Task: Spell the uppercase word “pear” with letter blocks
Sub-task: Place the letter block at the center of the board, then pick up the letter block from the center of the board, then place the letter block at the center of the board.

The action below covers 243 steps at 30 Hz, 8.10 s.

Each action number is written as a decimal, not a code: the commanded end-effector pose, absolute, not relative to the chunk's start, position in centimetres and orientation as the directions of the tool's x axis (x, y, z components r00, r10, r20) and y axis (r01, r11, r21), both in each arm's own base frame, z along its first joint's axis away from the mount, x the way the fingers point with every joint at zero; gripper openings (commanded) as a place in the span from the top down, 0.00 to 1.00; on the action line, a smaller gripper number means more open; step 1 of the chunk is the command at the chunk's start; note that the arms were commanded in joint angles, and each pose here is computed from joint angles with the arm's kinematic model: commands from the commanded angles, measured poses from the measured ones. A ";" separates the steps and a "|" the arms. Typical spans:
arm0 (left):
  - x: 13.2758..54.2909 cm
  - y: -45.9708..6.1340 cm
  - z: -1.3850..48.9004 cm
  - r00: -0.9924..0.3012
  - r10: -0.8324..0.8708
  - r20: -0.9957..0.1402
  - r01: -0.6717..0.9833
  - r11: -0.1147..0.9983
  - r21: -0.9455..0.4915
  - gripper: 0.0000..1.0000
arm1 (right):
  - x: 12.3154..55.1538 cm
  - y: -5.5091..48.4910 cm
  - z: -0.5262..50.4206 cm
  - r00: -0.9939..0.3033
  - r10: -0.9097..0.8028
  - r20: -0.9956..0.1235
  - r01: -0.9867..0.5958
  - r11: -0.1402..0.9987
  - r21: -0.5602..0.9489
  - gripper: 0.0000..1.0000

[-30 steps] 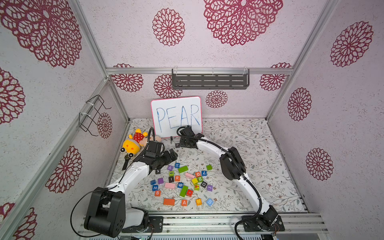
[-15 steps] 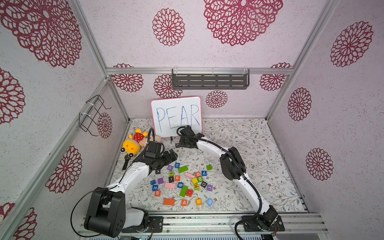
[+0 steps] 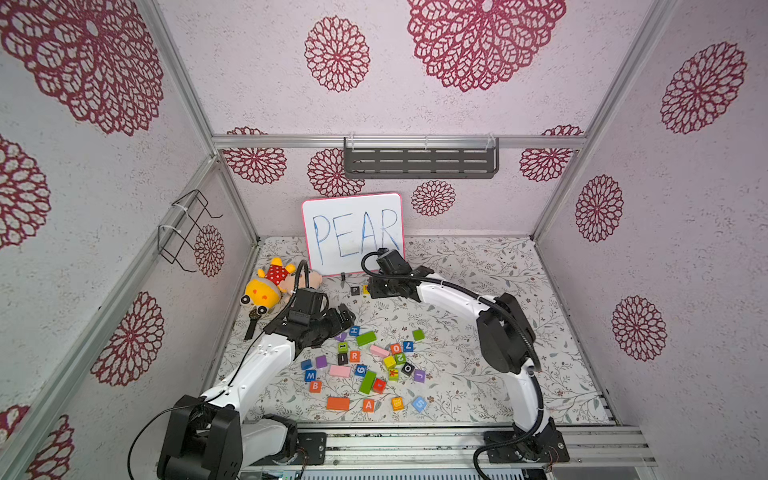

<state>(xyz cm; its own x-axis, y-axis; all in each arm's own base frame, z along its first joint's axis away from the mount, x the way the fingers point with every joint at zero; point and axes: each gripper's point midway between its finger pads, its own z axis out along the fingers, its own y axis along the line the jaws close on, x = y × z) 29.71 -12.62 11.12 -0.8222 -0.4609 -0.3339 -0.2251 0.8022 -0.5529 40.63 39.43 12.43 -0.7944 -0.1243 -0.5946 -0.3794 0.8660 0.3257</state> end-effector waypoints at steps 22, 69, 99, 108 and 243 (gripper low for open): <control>16.9 -18.8 9.4 -0.936 -0.286 -0.207 -0.203 0.915 -0.348 0.19 | 29.6 31.0 11.9 -0.683 -0.264 -0.682 -0.514 0.836 0.191 0.01; 11.3 -20.9 1.5 -0.992 -0.120 -0.038 -0.121 0.992 0.028 0.55 | 29.2 26.1 9.0 -0.692 -0.237 -0.682 -0.471 0.864 0.177 0.01; 21.4 -20.1 9.0 -0.964 -0.159 -0.214 -0.150 0.987 -0.058 0.79 | 32.0 26.1 10.7 -0.679 -0.137 -0.721 -0.407 0.888 0.214 0.01; 30.6 -19.0 11.4 -0.949 -0.135 -0.286 -0.127 0.991 -0.044 0.81 | 33.8 26.1 9.7 -0.681 -0.122 -0.722 -0.388 0.897 0.214 0.01; 51.6 -25.4 3.9 -0.947 -0.074 -0.313 -0.057 0.996 -0.064 0.49 | 36.5 26.6 8.7 -0.673 -0.121 -0.730 -0.399 0.890 0.221 0.01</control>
